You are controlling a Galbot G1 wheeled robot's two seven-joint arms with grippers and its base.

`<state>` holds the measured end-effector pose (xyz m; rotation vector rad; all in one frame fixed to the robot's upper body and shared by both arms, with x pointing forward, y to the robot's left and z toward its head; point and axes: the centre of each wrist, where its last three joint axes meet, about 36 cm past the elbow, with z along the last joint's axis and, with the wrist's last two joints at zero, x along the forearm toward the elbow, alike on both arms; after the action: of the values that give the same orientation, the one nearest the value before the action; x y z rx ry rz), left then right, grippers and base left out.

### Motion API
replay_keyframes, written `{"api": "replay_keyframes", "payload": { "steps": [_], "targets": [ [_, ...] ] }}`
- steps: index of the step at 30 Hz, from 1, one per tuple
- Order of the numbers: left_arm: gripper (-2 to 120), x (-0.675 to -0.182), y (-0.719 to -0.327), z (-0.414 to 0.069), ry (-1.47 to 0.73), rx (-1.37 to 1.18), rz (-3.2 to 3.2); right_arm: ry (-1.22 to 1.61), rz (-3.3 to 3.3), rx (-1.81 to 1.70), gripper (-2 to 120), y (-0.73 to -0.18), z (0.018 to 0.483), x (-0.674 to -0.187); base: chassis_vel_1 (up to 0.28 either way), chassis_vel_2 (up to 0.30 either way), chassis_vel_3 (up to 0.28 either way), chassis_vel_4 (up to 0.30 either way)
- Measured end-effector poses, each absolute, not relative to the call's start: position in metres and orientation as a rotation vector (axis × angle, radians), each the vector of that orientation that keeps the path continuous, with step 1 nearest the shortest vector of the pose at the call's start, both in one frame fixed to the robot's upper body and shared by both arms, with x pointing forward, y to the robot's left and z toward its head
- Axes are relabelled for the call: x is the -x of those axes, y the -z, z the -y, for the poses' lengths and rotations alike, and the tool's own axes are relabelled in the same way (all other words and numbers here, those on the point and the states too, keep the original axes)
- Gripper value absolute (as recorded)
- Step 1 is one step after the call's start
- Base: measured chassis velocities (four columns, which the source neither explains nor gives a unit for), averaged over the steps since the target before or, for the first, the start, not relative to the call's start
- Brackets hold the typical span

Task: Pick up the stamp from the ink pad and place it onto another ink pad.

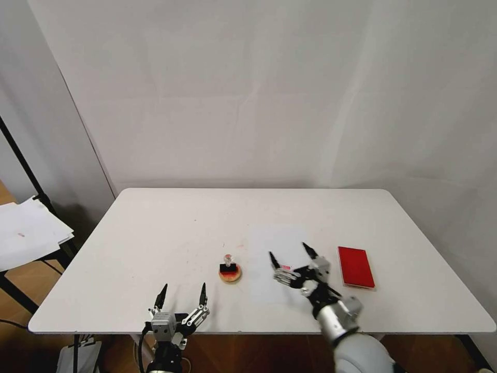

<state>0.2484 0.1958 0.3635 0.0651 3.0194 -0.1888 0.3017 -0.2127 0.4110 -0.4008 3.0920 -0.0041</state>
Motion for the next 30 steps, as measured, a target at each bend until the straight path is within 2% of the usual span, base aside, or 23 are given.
{"api": "replay_keyframes", "payload": {
  "steps": [8, 15, 30],
  "targets": [
    [102, -0.248, -0.363, -0.196, 0.188, -0.066, -3.019, 0.09, -3.1, 0.189, 100, -0.407, 0.221, -0.249, 0.0, 0.0, 0.0, 0.0],
    [102, -0.248, -0.363, -0.196, 0.188, -0.065, -3.019, 0.066, -3.104, 0.096, 100, -0.394, 0.202, -0.224, 0.0, 0.0, 0.0, 0.0],
    [102, -0.248, -0.363, -0.196, 0.188, -0.065, -3.019, -0.008, -3.094, 0.077, 100, -0.38, 0.191, -0.238, 0.0, 0.0, 0.0, 0.0]
  ]
}}
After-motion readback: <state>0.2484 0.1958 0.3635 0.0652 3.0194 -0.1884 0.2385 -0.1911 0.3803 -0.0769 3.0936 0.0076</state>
